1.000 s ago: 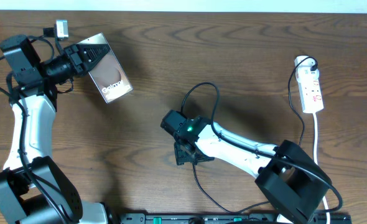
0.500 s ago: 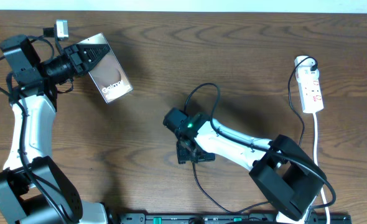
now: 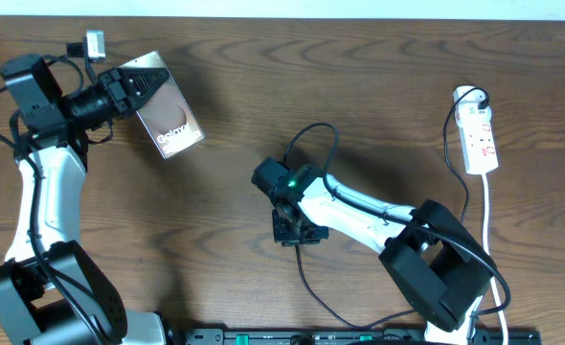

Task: Plug charger to phone and switch on socket
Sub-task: 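Grasp the cable plug with the right gripper and lift it, then carry the plug toward the bottom of the phone in the left gripper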

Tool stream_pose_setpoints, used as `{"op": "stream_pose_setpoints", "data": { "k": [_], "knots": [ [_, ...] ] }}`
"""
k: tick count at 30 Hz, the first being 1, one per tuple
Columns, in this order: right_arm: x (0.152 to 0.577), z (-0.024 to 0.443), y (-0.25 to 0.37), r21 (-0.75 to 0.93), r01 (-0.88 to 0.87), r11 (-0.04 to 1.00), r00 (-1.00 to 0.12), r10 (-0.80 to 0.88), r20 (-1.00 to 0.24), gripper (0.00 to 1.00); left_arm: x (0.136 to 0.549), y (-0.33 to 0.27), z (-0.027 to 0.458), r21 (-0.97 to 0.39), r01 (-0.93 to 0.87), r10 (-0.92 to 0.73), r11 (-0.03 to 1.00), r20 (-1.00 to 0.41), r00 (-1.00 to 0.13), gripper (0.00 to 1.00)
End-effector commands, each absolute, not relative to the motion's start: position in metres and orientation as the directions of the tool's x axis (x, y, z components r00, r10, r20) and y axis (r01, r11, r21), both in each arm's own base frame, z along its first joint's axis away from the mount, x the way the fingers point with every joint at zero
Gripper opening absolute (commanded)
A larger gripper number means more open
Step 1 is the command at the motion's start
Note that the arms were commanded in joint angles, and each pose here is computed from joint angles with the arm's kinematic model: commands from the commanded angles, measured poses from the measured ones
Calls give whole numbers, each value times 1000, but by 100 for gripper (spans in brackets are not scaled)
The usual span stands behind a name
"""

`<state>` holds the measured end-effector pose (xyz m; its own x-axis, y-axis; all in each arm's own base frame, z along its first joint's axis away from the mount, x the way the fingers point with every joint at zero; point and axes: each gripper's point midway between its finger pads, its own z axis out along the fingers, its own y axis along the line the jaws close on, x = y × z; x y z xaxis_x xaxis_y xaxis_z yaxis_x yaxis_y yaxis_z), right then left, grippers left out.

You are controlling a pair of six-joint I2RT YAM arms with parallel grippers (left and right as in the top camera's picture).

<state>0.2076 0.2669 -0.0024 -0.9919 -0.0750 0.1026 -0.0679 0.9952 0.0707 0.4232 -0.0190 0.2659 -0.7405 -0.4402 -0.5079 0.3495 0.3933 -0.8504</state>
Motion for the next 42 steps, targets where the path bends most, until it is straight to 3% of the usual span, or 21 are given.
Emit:
{"op": "stream_pose_setpoints", "data": {
  "k": [1,8,12,14,17,19,22,31,36,42],
  "knots": [
    [205,-12,266,58,-68,996,-988,-75,131,21,423,-18,279,-830,389,-427,399,-544,-722,7],
    [205,-12,266,59,-69,996,-988,-76,131,1,423,-18,279,-830,389,-428,399,-544,-722,7],
    [206,-9,271,97,-105,990,-983,-118,140,1,423,-18,279,-831,389,-428,399,-543,-722,7],
    [208,-5,285,216,-180,960,-965,-215,151,1,423,-18,279,-831,389,-428,399,-543,-722,7],
    [212,13,319,492,-300,817,-914,-394,97,1,422,-19,279,-832,390,-426,396,-542,-724,7],
    [218,45,352,721,-394,570,-855,-515,-60,1,422,-19,280,-832,392,-425,393,-542,-725,7],
    [234,80,372,824,-468,319,-809,-530,-254,1,422,-19,280,-832,392,-424,393,-542,-725,7],
    [293,130,377,767,-637,77,-729,-385,-567,1,422,-19,280,-844,377,-433,382,-524,-734,7],
    [303,145,373,732,-680,-43,-678,-343,-650,1,424,-20,288,-850,380,-443,364,-517,-733,8],
    [302,150,371,740,-639,-210,-666,-330,-669,1,423,-29,296,-835,426,-418,349,-546,-727,7]
  ]
}}
